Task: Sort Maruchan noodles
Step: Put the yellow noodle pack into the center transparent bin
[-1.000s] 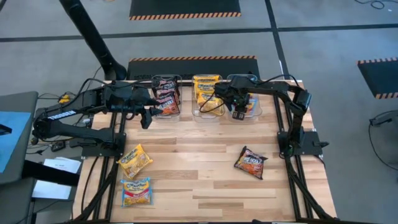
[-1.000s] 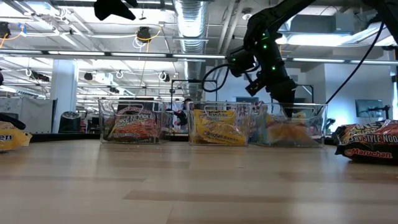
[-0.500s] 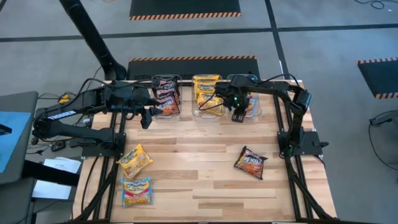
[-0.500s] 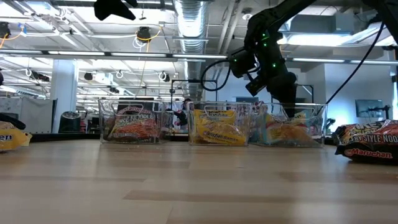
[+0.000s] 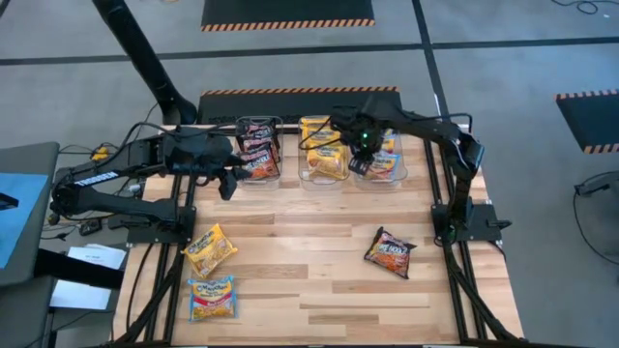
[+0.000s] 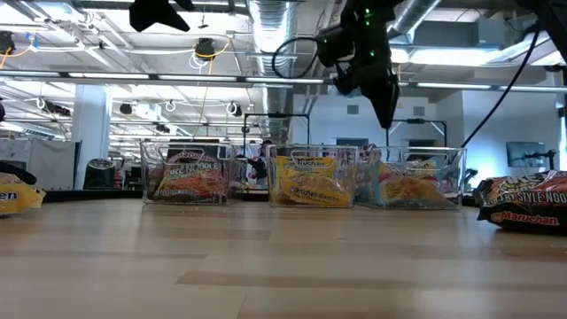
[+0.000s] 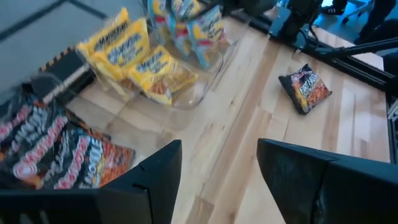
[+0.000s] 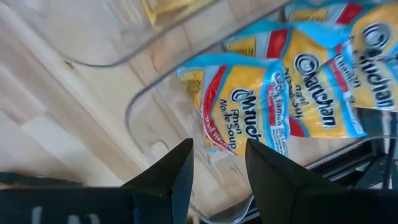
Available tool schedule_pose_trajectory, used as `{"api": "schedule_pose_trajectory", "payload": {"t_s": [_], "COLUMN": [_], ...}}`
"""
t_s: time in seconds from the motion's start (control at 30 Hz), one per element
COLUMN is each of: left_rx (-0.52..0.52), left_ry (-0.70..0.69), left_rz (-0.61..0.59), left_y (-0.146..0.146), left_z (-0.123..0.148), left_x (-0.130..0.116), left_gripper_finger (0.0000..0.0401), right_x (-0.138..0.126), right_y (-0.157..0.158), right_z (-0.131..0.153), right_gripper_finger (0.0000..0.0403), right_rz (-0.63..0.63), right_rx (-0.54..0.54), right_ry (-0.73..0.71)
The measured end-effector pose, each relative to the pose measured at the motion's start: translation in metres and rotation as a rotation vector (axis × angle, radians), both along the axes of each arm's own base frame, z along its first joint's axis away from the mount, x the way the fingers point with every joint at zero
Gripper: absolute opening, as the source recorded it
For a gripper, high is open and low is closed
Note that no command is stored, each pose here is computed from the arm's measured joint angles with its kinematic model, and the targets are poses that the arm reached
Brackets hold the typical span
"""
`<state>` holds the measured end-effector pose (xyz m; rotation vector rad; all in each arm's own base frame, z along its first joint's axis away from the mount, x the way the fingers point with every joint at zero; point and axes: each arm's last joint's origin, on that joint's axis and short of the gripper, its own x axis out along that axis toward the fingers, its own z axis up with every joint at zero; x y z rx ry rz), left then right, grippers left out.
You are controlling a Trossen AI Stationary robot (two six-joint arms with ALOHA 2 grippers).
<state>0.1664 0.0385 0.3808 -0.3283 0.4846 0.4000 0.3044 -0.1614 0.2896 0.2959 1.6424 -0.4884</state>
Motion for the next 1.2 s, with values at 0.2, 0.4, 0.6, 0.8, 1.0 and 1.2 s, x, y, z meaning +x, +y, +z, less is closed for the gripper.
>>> {"api": "schedule_pose_trajectory", "payload": {"t_s": [0.2, 0.4, 0.6, 0.8, 1.0, 1.2], "left_rx": [-0.014, -0.17, -0.365, -0.468, -0.509, -0.541], "left_ry": [0.085, 0.146, 0.311, 0.456, 0.499, 0.591], "left_rz": [-0.02, -0.058, -0.055, -0.033, -0.047, -0.028], "left_y": [-0.001, -0.006, -0.013, -0.025, -0.04, -0.055], "left_z": [-0.007, -0.014, -0.027, -0.035, -0.041, -0.063], "left_x": [-0.004, -0.009, -0.022, -0.032, -0.032, -0.032], "left_gripper_finger": [0.0197, 0.0197, 0.0197, 0.0197, 0.0197, 0.0197], "right_x": [0.007, 0.016, 0.021, 0.024, 0.026, 0.029], "right_y": [0.011, 0.026, 0.038, 0.046, 0.053, 0.061], "right_z": [0.023, 0.035, 0.038, 0.038, 0.038, 0.038], "right_gripper_finger": [0.0169, 0.0169, 0.0169, 0.0169, 0.0169, 0.0169], "right_rz": [0.035, 0.084, 0.127, 0.151, 0.16, 0.103], "right_rx": [-0.021, -0.037, -0.039, -0.038, -0.037, -0.041], "right_ry": [-0.054, -0.099, -0.111, -0.111, -0.113, -0.123]}}
